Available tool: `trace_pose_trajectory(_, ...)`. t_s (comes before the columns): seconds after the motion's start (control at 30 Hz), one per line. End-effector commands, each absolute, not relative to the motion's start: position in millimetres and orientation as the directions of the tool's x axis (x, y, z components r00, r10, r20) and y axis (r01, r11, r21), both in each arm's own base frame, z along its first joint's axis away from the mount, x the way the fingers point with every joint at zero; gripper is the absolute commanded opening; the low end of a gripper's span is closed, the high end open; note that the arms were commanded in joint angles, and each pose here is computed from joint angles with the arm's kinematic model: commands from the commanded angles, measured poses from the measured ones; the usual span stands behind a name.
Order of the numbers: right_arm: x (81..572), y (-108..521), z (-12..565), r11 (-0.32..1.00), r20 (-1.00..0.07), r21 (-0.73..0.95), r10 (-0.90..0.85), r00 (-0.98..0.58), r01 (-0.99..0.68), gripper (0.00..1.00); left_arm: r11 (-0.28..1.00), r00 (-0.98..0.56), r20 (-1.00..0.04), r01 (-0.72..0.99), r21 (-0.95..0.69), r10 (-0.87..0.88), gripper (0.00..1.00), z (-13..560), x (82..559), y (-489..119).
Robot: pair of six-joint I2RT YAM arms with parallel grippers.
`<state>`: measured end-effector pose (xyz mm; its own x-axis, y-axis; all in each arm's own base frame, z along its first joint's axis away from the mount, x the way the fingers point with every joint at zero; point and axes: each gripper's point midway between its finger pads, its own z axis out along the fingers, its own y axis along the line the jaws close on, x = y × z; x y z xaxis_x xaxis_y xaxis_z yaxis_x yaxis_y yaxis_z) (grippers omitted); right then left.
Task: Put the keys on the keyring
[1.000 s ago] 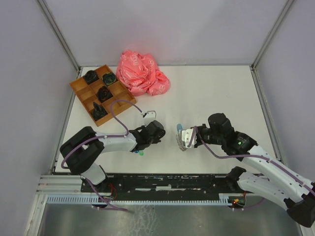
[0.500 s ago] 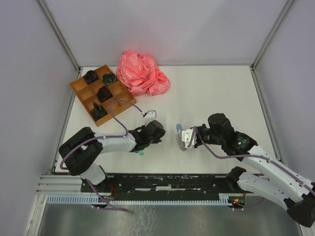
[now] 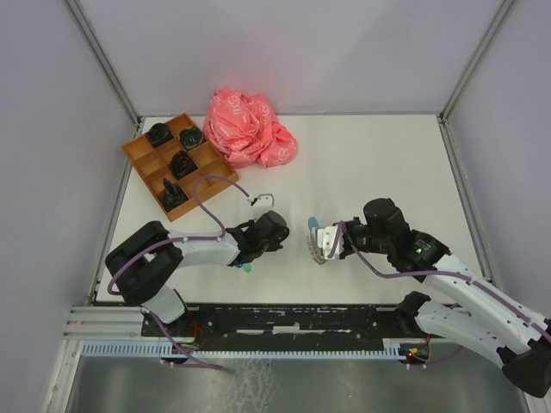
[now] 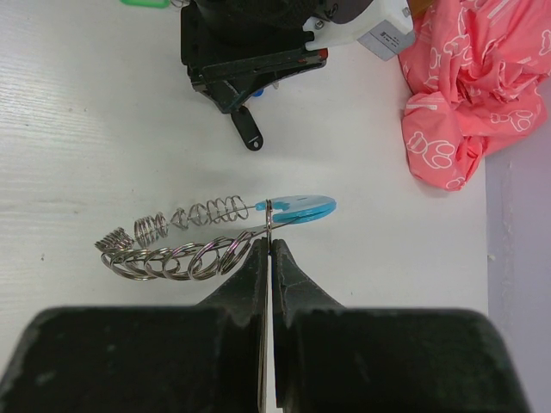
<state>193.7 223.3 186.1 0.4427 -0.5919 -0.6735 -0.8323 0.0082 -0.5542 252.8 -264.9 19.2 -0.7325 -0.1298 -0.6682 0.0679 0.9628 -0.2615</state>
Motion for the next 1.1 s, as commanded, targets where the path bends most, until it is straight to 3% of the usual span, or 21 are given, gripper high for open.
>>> trace_pose_trajectory(0.0,197,228,204,0.041,-0.682,-0.590,-0.559,0.471,-0.806,0.01,0.954,-0.715,-0.673,0.028,-0.300,-0.190,0.17,24,260,-269)
trace_pose_trajectory(0.27,197,228,204,0.041,-0.682,-0.592,-0.558,0.473,-0.805,0.01,0.955,-0.708,-0.682,0.037,-0.293,-0.181,0.03,27,261,-269)
trace_pose_trajectory(0.53,197,228,206,0.044,-0.684,-0.591,-0.557,0.471,-0.805,0.01,0.966,-0.640,-0.760,0.107,-0.236,-0.114,0.03,54,270,-261)
trace_pose_trajectory(1.07,198,228,211,0.060,-0.690,-0.590,-0.555,0.464,-0.805,0.01,0.830,-0.225,-0.955,0.556,0.037,0.194,0.03,158,265,-260)
